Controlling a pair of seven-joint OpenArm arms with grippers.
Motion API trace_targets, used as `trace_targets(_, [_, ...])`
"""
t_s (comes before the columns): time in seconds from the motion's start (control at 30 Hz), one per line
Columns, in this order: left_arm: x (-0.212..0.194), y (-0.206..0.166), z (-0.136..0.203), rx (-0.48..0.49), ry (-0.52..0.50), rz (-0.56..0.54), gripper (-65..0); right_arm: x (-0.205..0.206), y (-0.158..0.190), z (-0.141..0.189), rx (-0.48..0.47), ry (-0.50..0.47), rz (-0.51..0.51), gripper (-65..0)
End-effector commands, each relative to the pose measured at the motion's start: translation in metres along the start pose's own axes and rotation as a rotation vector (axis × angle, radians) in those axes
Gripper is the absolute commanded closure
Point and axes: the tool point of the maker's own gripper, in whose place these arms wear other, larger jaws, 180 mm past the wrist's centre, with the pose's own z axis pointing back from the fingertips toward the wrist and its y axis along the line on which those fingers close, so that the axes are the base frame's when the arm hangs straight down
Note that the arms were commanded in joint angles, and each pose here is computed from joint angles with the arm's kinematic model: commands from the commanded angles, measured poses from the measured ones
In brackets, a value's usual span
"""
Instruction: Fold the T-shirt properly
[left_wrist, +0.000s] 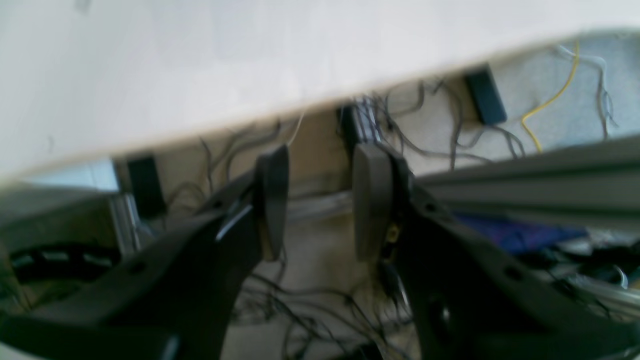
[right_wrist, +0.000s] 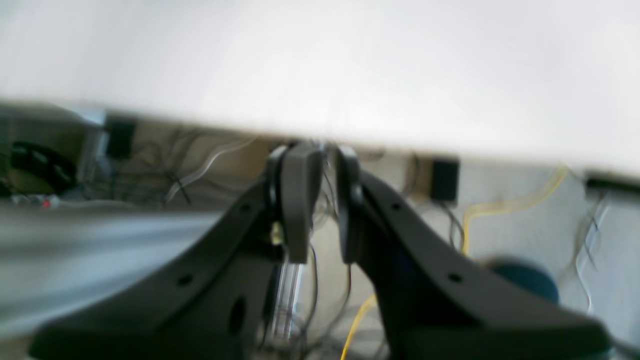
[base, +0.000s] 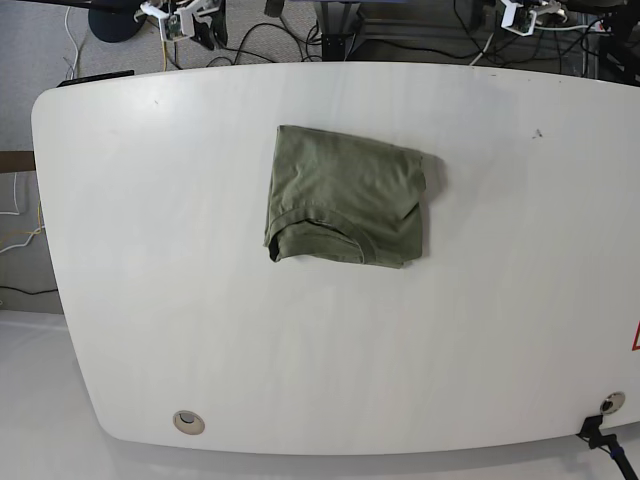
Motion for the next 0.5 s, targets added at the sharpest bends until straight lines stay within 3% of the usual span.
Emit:
trace_targets(0.0, [-0.004, -0.006, 0.012, -0.015, 0.008, 0.022, -19.3, -0.007, 0.003, 0.013, -0.015, 0.012, -0.04, -8.8])
trace_targets(0.23, [-0.08, -0.014, 0.034, -0.022, 0.208, 0.106, -19.3, -0.078, 0.017, 0.045, -0.044, 0.205, -0.142, -8.8])
trace_targets(0.47, [-0.128, -0.008, -0.015, -0.016, 0.269, 0.179, -19.3, -0.159, 0.013, 0.005, -0.037, 0.363, -0.161, -8.8])
